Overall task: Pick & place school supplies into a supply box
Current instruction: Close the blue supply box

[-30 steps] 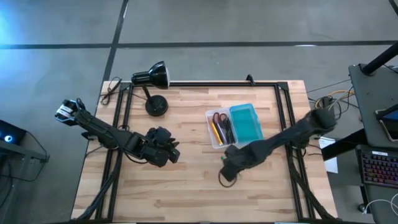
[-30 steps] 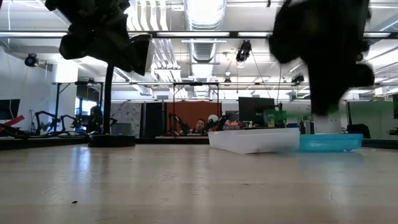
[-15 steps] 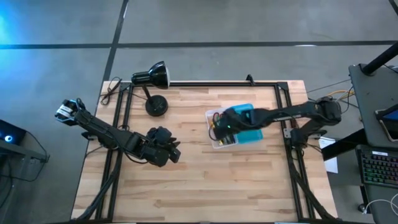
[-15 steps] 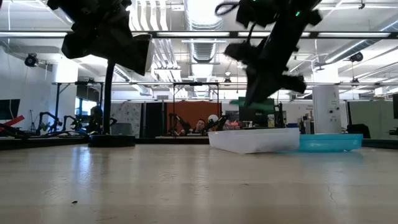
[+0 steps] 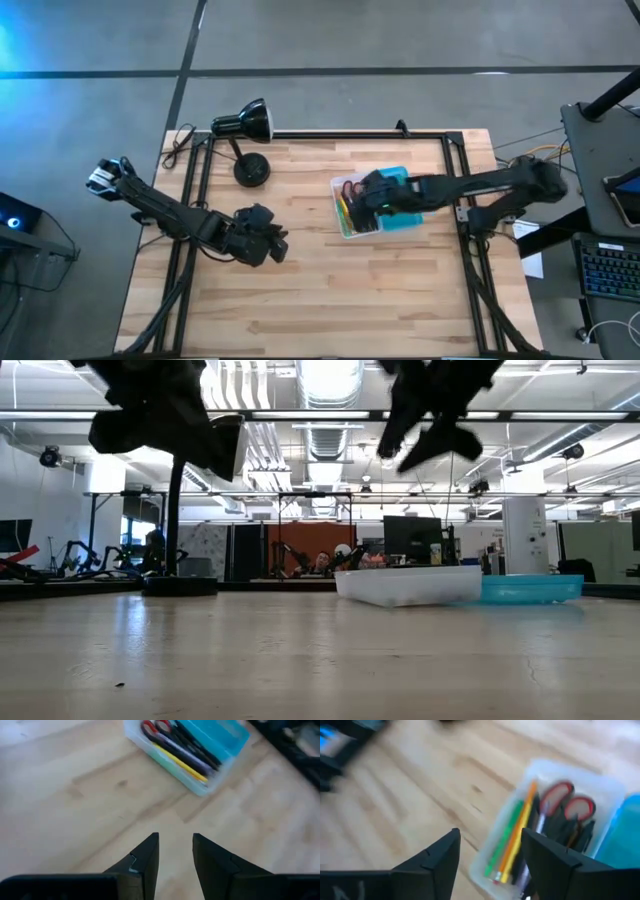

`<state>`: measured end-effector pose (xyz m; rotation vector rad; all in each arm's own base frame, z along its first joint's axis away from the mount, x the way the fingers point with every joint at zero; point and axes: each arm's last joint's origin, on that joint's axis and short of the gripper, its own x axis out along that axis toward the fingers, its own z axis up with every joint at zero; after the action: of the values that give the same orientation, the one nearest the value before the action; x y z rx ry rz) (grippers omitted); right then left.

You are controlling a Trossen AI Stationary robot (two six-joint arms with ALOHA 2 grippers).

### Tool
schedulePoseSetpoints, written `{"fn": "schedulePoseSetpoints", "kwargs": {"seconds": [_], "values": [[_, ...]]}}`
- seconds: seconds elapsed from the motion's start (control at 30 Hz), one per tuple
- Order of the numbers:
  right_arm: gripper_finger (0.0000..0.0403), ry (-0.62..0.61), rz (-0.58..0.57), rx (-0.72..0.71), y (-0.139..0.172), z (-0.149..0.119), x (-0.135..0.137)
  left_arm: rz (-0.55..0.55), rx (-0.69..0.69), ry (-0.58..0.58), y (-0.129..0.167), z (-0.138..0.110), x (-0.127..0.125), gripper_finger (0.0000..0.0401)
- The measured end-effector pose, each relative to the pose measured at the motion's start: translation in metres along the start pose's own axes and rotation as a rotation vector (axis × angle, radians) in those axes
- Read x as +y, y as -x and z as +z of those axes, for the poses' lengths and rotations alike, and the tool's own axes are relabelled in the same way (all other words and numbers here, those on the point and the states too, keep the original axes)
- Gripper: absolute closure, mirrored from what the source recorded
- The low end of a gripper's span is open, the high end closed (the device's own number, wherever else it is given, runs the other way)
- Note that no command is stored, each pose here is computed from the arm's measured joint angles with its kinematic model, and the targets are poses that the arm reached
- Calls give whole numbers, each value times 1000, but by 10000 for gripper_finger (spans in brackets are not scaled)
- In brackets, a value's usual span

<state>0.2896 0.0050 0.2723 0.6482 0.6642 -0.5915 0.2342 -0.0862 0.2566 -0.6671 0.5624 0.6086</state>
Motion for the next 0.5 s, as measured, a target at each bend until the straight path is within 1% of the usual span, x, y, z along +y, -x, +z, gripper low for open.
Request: {"fn": "schedulePoseSetpoints", "kwargs": {"seconds": [0.03,0.1,0.13,0.2,0.23,0.3,0.33,0.4,0.43,0.5], "values": [[198,10,34,-22,13,3,0,-22,12,-9,2,1,-1,300],[196,-6,125,-46,40,12,-2,-90,42,-106,7,4,-4,300],[196,-51,175,-58,54,16,-3,-122,49,-133,11,7,-4,300],[196,-148,258,-107,83,23,-8,-196,2,-109,18,20,-5,300],[196,-132,302,-138,96,25,-9,-235,-33,-106,22,28,-5,300],[195,-4,401,-197,121,24,-10,-325,-77,-140,31,43,-4,300],[195,41,443,-220,132,22,-11,-395,-94,-157,35,49,-4,300],[196,88,510,-239,148,13,-14,-546,-140,-178,43,62,-2,300],[196,107,532,-242,153,7,-15,-611,-166,-187,46,65,1,300],[197,135,527,-249,152,-11,-17,-717,-228,-196,50,70,8,300]]}}
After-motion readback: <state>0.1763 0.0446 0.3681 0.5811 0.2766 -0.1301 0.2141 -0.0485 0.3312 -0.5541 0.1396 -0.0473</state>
